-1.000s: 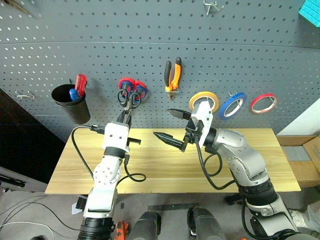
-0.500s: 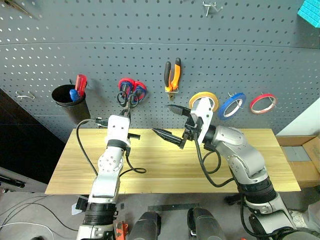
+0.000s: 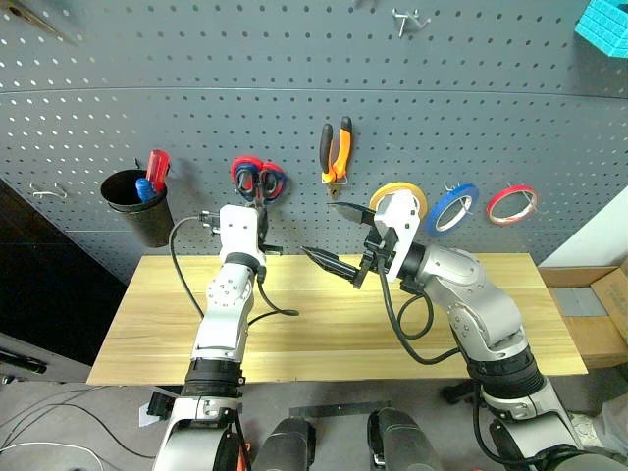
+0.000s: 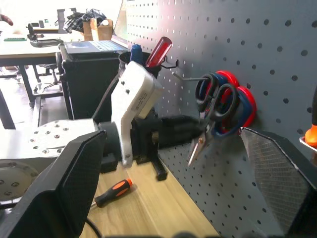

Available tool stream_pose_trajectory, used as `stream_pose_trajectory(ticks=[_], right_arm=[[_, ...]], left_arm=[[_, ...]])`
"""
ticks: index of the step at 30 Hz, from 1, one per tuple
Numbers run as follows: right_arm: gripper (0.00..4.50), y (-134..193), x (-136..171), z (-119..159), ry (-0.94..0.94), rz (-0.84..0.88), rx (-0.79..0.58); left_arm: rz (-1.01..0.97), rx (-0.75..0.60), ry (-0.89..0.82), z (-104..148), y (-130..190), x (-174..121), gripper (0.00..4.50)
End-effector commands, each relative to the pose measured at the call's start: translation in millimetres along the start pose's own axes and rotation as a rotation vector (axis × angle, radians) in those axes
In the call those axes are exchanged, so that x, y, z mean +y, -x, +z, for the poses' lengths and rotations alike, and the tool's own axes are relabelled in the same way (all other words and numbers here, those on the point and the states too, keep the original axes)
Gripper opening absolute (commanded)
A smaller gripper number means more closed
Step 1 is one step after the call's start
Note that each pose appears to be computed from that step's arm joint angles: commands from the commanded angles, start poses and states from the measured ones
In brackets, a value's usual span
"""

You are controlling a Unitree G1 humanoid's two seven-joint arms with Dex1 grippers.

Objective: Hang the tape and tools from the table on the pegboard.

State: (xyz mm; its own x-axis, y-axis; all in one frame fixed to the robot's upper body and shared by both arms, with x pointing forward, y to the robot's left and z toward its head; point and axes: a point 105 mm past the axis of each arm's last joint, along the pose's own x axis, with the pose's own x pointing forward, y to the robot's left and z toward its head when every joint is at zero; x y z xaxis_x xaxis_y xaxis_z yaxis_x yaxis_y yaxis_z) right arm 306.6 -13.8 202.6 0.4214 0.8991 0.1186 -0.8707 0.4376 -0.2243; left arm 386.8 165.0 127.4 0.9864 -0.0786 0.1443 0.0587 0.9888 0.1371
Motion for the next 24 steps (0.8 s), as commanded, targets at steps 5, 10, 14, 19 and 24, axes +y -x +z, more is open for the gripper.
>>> stream_pose_trajectory(ticks=[5,10,14,19,24], right_arm=[[4.5,9.1,1.5,9.4,0.022,0.004,-0.016],[4.5,20.2,16.3,-13.8,-0.025,0.028,0.084],[4.5,25.8,33.4,-36.4,-0.046,0.052,0.194],[4.5,23.5,39.9,-37.4,-0.067,0.054,0.21],[4.5,22.8,41.8,-39.0,-0.058,0.057,0.227]], left_arm=[[0.099,0.132,0.001,-20.5,25.1,33.5,3.48],[0.133,0.339,0.034,-55.9,47.6,56.3,3.75],[0.171,0.517,0.08,-79.4,65.3,82.0,3.75],[0.207,0.673,0.127,-98.9,83.1,99.9,3.75],[0.249,0.775,0.163,-113.7,96.4,103.9,3.75]])
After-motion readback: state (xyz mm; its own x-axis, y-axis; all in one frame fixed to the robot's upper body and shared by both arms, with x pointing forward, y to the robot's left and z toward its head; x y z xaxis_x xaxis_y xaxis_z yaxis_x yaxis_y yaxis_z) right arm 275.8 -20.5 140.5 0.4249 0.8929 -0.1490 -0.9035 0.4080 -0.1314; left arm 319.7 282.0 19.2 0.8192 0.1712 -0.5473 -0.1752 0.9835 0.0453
